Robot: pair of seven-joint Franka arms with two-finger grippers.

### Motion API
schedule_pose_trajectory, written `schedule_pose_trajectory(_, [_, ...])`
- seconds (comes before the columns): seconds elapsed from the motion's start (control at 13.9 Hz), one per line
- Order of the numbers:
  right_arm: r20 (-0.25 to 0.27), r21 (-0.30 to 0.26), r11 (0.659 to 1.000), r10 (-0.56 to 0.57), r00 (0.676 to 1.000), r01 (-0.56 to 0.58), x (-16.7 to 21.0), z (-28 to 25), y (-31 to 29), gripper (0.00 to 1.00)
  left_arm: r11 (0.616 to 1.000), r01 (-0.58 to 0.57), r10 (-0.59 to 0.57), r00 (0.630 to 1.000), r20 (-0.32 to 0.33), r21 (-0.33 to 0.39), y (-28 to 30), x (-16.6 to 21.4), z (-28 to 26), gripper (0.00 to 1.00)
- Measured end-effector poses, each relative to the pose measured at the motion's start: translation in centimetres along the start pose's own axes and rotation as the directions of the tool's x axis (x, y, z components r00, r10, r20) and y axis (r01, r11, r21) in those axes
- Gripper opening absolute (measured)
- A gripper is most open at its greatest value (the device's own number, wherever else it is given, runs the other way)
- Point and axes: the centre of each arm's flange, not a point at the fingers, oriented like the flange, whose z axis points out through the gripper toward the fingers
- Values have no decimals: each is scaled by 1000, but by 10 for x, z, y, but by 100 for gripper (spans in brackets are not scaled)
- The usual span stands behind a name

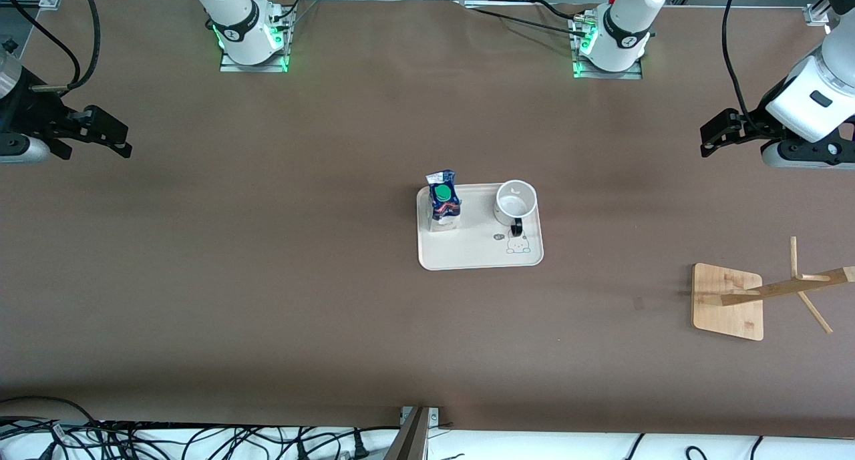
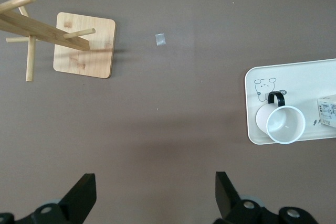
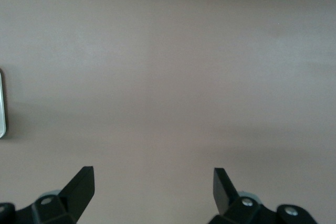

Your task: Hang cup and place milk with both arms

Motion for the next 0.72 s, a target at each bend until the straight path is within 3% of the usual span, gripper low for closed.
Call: schedule_pose_trajectory(0.72, [0, 0, 1000, 0, 1000, 0, 0, 0, 0, 100, 1000, -2, 2, 1000, 15, -18, 4, 6, 8, 100])
